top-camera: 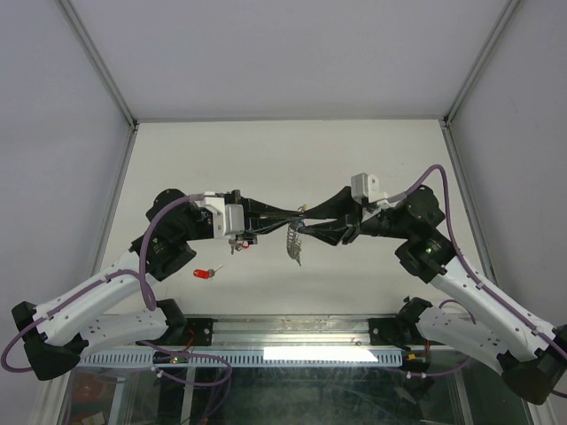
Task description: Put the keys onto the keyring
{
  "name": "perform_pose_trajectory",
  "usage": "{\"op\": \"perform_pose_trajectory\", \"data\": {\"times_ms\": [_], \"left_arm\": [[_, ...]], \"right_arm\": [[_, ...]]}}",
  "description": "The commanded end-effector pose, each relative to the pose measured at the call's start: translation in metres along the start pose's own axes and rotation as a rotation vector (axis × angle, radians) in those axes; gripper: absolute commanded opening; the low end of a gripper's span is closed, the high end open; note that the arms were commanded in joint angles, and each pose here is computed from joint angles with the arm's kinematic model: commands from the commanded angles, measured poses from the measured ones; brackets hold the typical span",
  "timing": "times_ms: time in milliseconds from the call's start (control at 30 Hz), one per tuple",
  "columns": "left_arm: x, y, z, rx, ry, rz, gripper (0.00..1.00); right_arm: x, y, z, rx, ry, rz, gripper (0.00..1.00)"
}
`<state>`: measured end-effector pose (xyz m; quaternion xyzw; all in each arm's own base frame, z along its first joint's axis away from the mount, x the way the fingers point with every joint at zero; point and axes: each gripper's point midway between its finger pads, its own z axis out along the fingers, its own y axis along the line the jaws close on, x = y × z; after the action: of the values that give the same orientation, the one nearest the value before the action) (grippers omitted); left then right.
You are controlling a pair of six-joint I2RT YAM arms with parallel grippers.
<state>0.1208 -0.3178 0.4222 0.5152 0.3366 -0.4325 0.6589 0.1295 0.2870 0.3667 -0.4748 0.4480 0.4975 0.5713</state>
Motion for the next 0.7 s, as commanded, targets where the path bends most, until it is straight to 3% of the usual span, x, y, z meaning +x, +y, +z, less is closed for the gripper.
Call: {"op": "perform_pose_trajectory", "data": {"times_ms": [0, 367, 667], "left_arm": [[-0.021, 0.007, 0.001, -0.032, -0.076, 0.041, 0.0], [-0.021, 0.006, 0.001, -0.03, -0.076, 0.041, 0.0], [-0.019, 0.007, 0.001, -0.035, -0.068, 0.044, 0.0]], "right_arm": [[-0.016, -0.001, 0.003, 0.004, -0.053, -0.031, 0.34], [-0.019, -0.004, 0.001, 0.034, -0.049, -0.04, 0.13], [-0.026, 0.001, -0.006, 0.036, -0.033, -0.066, 0.07]]}}
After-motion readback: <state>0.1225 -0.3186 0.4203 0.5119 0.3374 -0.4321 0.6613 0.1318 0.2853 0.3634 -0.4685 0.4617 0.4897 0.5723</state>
